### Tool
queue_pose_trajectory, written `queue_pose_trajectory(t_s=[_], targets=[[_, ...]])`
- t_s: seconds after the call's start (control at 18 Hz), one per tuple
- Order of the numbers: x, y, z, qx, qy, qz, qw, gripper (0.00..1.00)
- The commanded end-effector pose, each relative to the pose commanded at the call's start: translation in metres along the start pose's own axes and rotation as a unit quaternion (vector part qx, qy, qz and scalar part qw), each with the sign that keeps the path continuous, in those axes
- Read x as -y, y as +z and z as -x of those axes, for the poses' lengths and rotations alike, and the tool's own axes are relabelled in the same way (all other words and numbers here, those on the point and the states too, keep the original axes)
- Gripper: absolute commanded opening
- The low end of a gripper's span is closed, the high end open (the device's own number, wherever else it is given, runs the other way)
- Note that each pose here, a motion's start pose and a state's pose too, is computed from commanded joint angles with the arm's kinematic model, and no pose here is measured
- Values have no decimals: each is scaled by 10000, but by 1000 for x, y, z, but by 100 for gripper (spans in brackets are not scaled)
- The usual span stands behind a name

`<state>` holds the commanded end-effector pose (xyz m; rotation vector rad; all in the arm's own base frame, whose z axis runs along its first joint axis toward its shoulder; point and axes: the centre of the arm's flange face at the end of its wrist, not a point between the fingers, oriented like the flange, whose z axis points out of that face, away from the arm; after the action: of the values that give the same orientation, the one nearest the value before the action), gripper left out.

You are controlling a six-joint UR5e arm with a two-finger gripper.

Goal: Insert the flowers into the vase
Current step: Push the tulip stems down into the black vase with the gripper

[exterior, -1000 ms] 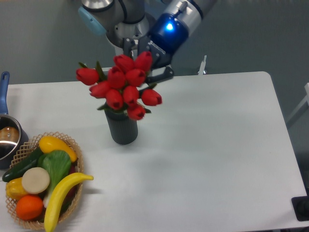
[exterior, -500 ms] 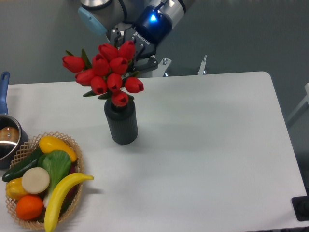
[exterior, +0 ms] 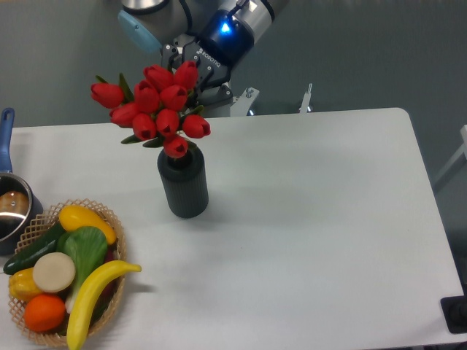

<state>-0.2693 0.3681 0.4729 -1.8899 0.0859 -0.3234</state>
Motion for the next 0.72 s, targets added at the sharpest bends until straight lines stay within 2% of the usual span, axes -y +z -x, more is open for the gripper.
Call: queue_pose_trajectory(t_s=[0.72], targets=[[-68, 14, -6, -132, 375, 137, 9991, 15]])
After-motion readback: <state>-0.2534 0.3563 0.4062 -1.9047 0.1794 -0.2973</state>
